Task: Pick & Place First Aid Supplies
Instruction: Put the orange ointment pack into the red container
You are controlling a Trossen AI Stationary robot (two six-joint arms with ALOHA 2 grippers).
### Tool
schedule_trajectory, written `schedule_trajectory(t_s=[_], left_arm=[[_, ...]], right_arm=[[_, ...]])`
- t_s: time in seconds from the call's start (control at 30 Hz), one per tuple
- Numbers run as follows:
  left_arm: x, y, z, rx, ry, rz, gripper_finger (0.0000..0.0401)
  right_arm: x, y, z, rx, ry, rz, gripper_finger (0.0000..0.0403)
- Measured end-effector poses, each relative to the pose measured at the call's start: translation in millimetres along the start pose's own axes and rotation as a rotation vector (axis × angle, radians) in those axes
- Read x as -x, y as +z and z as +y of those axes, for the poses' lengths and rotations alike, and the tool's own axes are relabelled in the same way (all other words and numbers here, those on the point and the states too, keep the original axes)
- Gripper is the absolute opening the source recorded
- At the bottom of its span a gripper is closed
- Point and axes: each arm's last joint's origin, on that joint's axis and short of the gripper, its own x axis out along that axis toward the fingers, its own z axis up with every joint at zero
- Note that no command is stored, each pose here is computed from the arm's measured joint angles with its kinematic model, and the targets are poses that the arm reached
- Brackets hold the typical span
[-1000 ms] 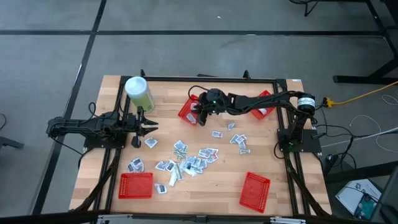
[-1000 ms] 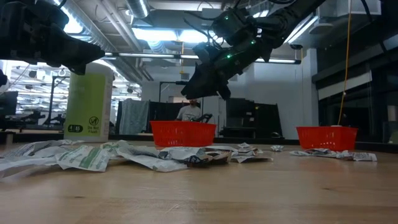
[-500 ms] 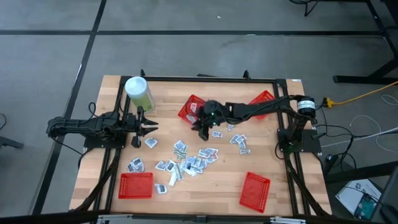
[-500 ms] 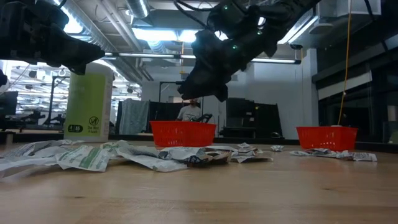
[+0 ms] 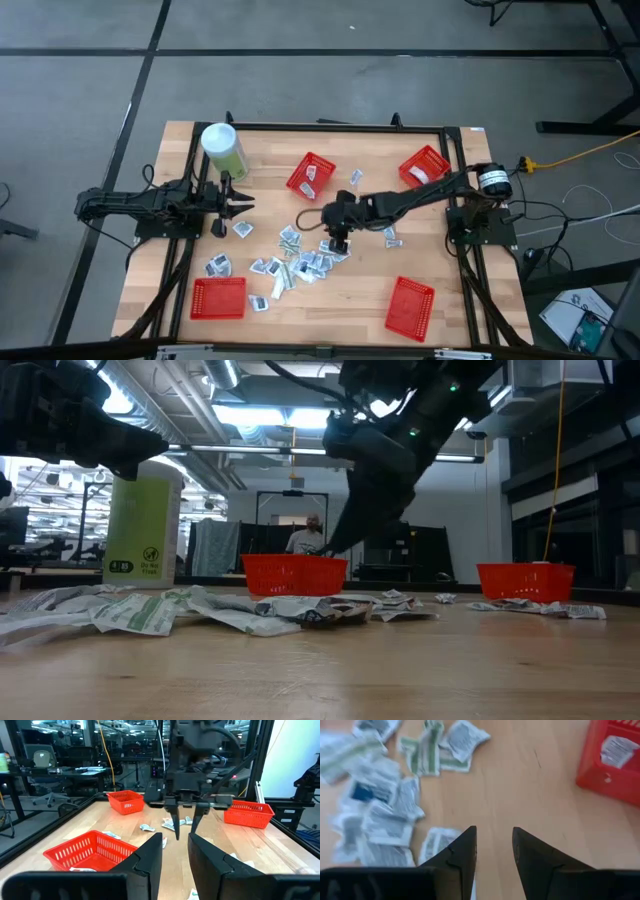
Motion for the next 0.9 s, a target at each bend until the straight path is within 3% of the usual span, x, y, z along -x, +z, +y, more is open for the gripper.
schedule_trajectory(t_s=[0.17, 0.33, 0.7, 0.9], left_arm=[[0, 0, 0, 0.000, 0.000, -0.001, 0.0088], [0, 0, 0, 0.000, 0.000, 0.000, 0.0088], [0, 0, 0, 0.000, 0.000, -0.001, 0.0088], [0, 0, 0, 0.000, 0.000, 0.000, 0.0088]], right_arm=[[3, -12, 7, 0.028, -0.164, 0.055, 0.0126], [6, -25, 3, -0.024, -0.292, 0.151, 0.0126], [7, -33, 0, -0.049, -0.319, 0.210, 0.0126], [-1, -52, -5, -0.047, -0.336, 0.231, 0.0126]])
